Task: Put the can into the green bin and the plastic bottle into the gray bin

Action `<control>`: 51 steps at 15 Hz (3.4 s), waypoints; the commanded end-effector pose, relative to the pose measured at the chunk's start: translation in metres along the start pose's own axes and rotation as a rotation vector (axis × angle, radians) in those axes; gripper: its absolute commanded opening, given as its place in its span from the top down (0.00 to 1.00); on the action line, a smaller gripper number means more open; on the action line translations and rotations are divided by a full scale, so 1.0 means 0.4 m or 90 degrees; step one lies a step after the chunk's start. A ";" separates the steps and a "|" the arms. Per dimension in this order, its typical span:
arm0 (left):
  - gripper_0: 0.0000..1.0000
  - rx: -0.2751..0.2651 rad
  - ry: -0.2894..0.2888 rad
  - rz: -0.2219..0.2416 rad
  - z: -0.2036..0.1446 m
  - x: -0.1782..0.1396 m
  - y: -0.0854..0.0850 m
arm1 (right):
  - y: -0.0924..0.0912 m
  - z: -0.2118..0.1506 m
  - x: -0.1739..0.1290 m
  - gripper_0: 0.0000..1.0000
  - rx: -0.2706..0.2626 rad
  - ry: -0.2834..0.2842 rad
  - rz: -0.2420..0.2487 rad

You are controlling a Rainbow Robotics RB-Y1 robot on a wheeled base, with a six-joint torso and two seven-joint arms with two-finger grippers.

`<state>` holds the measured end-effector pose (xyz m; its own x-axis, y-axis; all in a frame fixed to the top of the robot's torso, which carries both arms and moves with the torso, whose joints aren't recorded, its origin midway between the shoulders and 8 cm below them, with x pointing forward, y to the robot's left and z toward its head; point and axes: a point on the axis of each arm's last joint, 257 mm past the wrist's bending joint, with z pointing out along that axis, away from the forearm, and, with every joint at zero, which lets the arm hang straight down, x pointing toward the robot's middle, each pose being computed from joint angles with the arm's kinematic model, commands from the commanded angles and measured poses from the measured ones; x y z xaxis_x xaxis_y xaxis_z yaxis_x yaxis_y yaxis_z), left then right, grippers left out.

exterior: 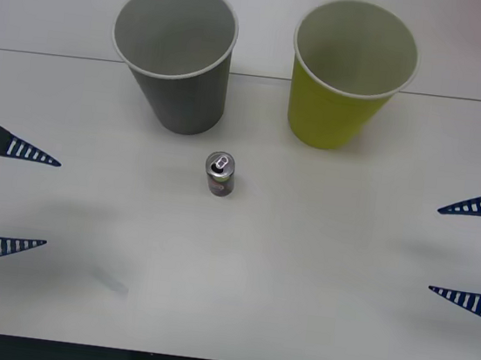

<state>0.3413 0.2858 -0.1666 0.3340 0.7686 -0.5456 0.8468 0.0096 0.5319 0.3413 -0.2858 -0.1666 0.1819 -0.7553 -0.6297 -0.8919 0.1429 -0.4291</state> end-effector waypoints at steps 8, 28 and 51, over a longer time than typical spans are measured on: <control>0.00 -0.049 -0.008 -0.034 -0.027 0.008 0.045 | 0.000 0.000 0.000 0.00 0.000 0.000 0.000; 0.00 -0.173 -0.161 -0.328 0.245 -0.010 0.036 | 0.000 0.000 0.000 0.00 0.000 0.000 0.000; 0.00 -0.318 -0.205 -0.385 0.589 -0.094 0.152 | 0.000 0.000 0.000 0.00 0.000 0.000 0.000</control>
<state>0.4762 0.1114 -0.2642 0.0499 0.3218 -0.9455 0.6563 0.7030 0.2738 0.3413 -0.2858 -0.1666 0.1819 -0.7553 -0.6297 -0.8919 0.1429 -0.4291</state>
